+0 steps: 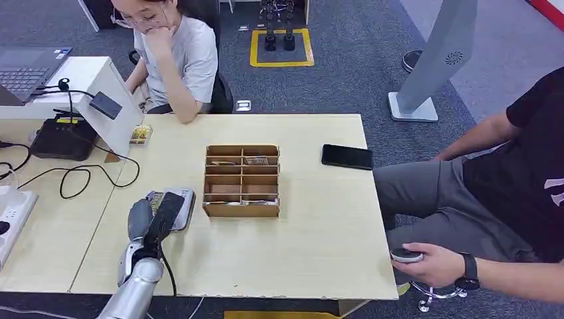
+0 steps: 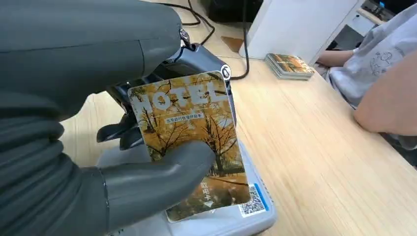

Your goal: Pass the card to the sensor for recognition and then transmit it.

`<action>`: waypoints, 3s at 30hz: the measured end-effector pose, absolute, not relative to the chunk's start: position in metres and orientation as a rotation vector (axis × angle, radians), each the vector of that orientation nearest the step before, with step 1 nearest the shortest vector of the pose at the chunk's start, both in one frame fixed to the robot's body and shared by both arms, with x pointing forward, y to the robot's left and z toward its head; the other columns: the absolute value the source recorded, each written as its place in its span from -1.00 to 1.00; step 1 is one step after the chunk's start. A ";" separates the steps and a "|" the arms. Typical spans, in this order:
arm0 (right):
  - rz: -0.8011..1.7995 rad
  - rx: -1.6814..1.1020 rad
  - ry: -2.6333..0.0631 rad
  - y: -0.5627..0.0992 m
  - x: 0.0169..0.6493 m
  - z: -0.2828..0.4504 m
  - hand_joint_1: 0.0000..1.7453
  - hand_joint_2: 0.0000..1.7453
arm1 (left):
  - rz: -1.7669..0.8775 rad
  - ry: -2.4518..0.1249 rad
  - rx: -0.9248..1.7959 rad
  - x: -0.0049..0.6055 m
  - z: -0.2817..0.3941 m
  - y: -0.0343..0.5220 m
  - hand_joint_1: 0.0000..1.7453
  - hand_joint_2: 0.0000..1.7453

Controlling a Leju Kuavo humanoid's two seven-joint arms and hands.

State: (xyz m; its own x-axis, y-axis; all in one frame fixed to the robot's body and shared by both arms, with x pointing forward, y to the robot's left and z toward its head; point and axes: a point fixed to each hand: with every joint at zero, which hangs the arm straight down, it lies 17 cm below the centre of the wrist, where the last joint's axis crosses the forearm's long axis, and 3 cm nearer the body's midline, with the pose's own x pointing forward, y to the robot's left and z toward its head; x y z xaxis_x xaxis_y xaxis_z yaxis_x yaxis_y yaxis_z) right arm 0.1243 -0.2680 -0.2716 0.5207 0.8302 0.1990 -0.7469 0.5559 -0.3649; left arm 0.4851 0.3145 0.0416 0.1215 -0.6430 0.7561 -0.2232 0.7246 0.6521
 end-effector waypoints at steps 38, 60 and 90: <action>0.961 -0.245 -0.377 -0.267 0.124 -0.272 -1.00 1.00 | -0.219 -1.503 0.550 0.474 0.027 0.301 1.00 1.00; 0.992 -0.231 -0.379 -0.265 0.126 -0.271 -1.00 1.00 | 0.177 -1.916 0.640 0.494 0.189 0.363 1.00 1.00; 0.999 -0.221 -0.401 -0.262 0.138 -0.268 -1.00 1.00 | -0.260 -2.056 0.966 0.513 0.254 0.320 1.00 1.00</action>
